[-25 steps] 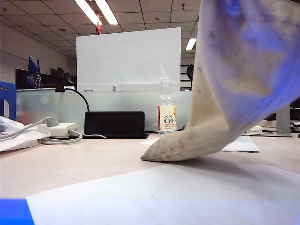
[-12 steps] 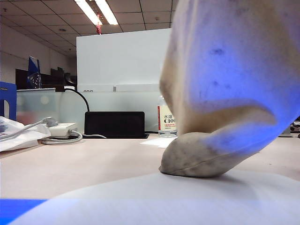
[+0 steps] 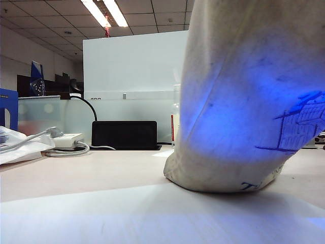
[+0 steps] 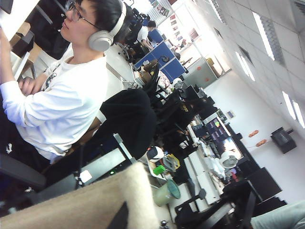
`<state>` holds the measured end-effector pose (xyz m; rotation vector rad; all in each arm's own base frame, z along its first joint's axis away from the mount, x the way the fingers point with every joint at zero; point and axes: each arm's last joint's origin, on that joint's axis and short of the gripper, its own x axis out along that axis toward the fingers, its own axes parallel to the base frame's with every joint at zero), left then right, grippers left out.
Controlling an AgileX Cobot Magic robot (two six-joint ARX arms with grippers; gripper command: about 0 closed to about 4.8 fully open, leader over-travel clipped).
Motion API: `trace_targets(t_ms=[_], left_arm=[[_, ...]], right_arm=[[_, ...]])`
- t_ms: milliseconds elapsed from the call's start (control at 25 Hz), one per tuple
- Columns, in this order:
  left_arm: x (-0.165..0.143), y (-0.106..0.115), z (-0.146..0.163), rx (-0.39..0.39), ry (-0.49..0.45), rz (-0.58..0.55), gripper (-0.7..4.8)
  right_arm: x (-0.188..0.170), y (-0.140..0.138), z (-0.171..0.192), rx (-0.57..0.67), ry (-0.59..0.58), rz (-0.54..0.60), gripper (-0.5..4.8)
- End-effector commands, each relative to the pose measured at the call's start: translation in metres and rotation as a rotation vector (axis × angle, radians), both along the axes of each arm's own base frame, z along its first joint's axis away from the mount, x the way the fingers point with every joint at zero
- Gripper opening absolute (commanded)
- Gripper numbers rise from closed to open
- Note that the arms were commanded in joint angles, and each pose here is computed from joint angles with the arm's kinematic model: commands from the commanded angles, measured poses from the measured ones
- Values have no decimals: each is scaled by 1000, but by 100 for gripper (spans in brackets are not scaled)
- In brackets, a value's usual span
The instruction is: Take the glasses case out of the canvas bag and put it on the table.
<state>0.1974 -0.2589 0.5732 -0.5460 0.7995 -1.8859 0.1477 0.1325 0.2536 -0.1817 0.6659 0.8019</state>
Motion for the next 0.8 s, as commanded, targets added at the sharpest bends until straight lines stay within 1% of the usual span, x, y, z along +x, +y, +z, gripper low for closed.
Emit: trace_targets(t_ms=[40,120,160,200,240,280,320,360,401,441,481,521,561,601,641,681,761,801], left_arm=[[-10,1,7,-36,-29,-40,-6],[-17,-3,8,-43,-36,-72,-6],[-20,-3,9,-44,-38,-84,-6],[-23,-2,10,-45,-42,-121,-6],[-26,-3,10,-44,-43,-142,-6],[-29,-1,12,-46,-46,-156,-6],[-29,-1,11,-42,-42,-165,-6],[-33,-3,10,-26,-28,-183,-6],[-36,-5,9,-13,-17,-195,-6],[-39,-7,8,-9,-13,-210,-6],[-43,-9,8,-9,-13,-225,-6],[-51,-13,8,-9,-14,-262,-6],[-55,-16,8,-11,-16,-273,-6],[-55,-16,8,-11,-16,-265,-5],[-54,-16,8,-12,-14,-247,-5],[-53,-16,8,-14,-16,-233,-5],[-54,-16,8,-12,-17,-252,-5],[-54,-16,7,-15,-30,-248,-5]], right_arm=[[12,4,-13,-68,30,-50,148],[24,9,-31,-194,39,-105,149],[28,7,-35,-257,22,-133,161],[35,0,-38,-300,12,-191,173],[40,-7,-37,-296,15,-227,173],[48,-23,-35,-296,18,-299,176],[54,-35,-35,-296,23,-342,176],[60,-47,-35,-291,32,-402,176],[67,-60,-34,-238,43,-427,176],[72,-66,-33,-178,42,-421,180],[77,-69,-32,-146,28,-427,181],[86,-74,-34,-130,-1,-454,209],[90,-76,-37,-136,5,-467,236],[94,-78,-45,-178,28,-503,307],[95,-79,-49,-221,34,-540,367],[96,-83,-48,-229,26,-565,392],[100,-94,-47,-228,7,-620,393],[99,-103,-48,-242,30,-660,424]])
